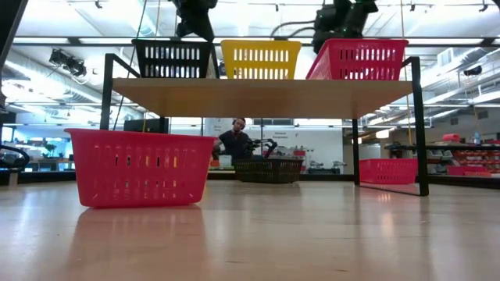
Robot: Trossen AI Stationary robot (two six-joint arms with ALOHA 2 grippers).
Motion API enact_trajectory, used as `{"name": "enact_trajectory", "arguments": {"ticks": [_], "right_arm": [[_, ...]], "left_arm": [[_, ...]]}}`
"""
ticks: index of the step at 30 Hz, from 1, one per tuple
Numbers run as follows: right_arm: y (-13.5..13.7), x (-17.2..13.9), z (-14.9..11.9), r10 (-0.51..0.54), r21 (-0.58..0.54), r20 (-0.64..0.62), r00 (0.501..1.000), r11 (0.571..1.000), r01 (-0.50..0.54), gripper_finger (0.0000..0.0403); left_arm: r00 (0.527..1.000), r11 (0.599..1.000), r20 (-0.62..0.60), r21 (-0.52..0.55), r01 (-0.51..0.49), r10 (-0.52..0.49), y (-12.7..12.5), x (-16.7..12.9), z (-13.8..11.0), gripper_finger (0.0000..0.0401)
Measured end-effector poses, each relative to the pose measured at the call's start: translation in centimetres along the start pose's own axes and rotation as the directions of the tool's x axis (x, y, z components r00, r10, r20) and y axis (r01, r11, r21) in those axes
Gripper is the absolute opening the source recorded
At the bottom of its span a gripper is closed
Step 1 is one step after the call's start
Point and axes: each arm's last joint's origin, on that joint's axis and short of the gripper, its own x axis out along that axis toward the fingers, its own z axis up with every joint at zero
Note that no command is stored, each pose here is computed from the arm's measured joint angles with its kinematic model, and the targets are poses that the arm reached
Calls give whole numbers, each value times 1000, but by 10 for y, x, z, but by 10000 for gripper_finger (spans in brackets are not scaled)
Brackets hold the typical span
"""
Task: Stack baskets on shelf by color
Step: Stack the top red basket on the red basket on the shelf
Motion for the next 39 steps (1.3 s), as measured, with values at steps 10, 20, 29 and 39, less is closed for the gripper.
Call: {"name": "enact_trajectory", "arguments": {"ticks": [10, 20, 29, 39], "right_arm": [[-53, 21, -23, -37, 168, -144, 989, 984, 62, 113], [-42, 57, -58, 35, 69, -428, 903, 998, -6, 116], [-29, 81, -76, -22, -78, -440, 898, 997, -14, 136], [-22, 101, -93, -39, -128, -361, 932, 992, -8, 174]], "left_arm": [[997, 1000, 79, -17, 16, -15, -10, 2, 9, 42], [994, 998, 96, 47, 51, -55, -29, 5, 12, 41], [994, 998, 94, 45, 54, -58, -31, 5, 12, 45], [995, 998, 80, 41, 56, -59, -31, 5, 11, 44]]}}
